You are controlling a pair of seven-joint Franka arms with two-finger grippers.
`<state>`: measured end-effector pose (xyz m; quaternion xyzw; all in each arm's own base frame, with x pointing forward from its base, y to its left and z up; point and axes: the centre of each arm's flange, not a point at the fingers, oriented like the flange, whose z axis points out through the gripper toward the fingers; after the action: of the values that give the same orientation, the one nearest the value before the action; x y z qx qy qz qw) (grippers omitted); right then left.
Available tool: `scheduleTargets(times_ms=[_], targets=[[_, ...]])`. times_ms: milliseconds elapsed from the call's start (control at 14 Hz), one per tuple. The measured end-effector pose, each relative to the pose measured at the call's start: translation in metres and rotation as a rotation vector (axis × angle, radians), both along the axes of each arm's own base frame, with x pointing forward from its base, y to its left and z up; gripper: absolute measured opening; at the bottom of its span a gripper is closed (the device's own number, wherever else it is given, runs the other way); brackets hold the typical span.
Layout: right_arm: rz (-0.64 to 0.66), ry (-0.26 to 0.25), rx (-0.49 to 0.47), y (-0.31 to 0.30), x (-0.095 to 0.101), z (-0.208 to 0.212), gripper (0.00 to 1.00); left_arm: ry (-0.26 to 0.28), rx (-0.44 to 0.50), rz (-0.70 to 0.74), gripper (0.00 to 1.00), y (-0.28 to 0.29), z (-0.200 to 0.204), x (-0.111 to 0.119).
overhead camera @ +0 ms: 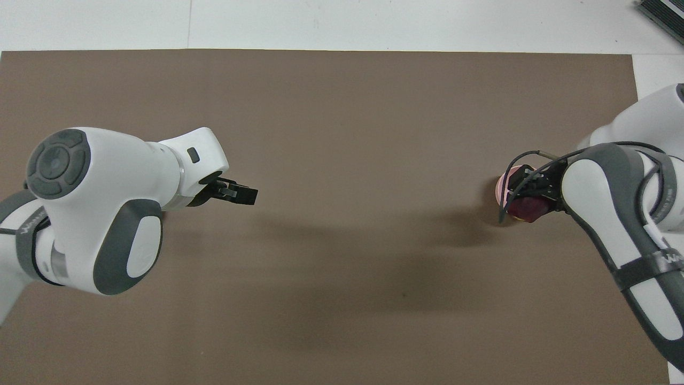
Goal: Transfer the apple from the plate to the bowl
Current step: 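Lower the apple into the pink bowl and open the right gripper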
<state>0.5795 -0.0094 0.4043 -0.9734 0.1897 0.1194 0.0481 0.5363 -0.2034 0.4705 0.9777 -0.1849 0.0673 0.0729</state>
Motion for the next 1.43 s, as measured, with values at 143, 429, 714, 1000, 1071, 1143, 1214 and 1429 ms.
scheduleTargets(times_ms=[143, 429, 714, 1000, 1071, 1143, 1214, 1429], targets=[[0.007, -0.029, -0.030, -0.002, 0.005, -0.013, 0.74, -0.024, 0.077, -0.008, 1.00, 0.015, 0.002, 0.006], [0.007, -0.042, -0.050, -0.003, 0.013, -0.041, 0.74, -0.015, 0.102, 0.047, 1.00, 0.048, 0.057, 0.022], [0.002, -0.045, -0.052, -0.010, 0.015, -0.046, 0.72, 0.009, 0.109, 0.095, 1.00, 0.081, 0.151, 0.021], [-0.012, -0.057, -0.060, -0.019, 0.019, -0.059, 0.72, 0.025, 0.116, 0.113, 1.00, 0.095, 0.196, 0.011], [-0.012, -0.054, -0.061, -0.020, 0.020, -0.063, 0.72, 0.023, 0.115, 0.117, 1.00, 0.098, 0.198, 0.011], [-0.012, -0.050, -0.062, -0.019, 0.020, -0.066, 0.72, 0.025, 0.116, 0.120, 1.00, 0.099, 0.198, 0.012], [-0.012, -0.047, -0.062, -0.020, 0.020, -0.068, 0.72, 0.029, 0.116, 0.120, 1.00, 0.100, 0.197, 0.012], [-0.015, -0.043, -0.063, -0.022, 0.020, -0.070, 0.89, 0.034, 0.117, 0.120, 1.00, 0.100, 0.196, 0.012]])
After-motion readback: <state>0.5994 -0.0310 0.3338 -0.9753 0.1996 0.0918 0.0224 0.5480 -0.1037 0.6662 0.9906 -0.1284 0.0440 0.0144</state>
